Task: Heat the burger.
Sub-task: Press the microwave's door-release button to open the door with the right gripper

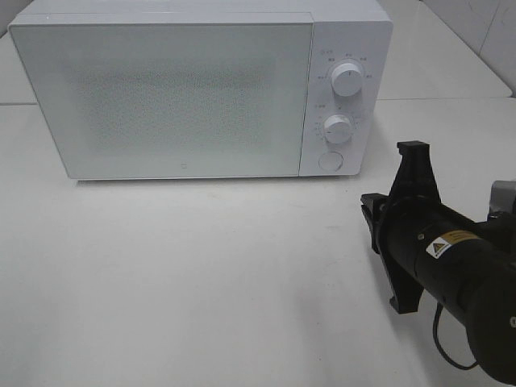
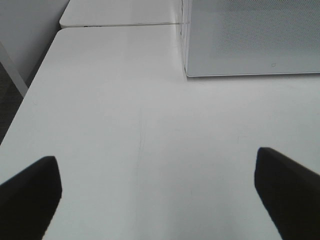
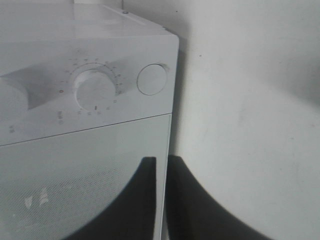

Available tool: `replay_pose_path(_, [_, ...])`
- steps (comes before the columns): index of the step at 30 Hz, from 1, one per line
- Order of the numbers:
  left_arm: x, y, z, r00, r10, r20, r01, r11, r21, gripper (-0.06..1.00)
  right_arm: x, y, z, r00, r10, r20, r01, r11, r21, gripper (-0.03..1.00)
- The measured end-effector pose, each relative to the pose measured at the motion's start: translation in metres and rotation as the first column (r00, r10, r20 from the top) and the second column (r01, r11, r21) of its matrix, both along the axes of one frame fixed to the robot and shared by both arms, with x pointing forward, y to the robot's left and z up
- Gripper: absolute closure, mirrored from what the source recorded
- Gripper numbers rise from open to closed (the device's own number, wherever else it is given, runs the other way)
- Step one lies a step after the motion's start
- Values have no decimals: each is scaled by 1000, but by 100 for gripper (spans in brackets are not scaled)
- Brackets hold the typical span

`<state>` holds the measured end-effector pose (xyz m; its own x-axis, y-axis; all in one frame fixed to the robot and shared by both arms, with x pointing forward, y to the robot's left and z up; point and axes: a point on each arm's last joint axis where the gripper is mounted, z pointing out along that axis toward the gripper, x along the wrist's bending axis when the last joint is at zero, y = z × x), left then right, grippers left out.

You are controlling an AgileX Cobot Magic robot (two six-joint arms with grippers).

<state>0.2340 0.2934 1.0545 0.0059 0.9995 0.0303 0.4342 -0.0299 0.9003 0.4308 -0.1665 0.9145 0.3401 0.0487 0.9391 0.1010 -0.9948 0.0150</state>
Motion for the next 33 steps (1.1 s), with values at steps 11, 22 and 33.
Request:
replay_pose_path(11, [0,0,0,1000,0,0,0,1000,0,-5,12,-3,4,998,-64,5,64,998,30,96])
replay_pose_path(22, [0,0,0,1000,0,0,0,1000,0,-5,35,7,-7,997,-78,-3,78,994,76,95])
replay_pose_path(33, [0,0,0,1000,0,0,0,1000,0,-5,71,24,-27,995,-103,-2,103,988,116,96])
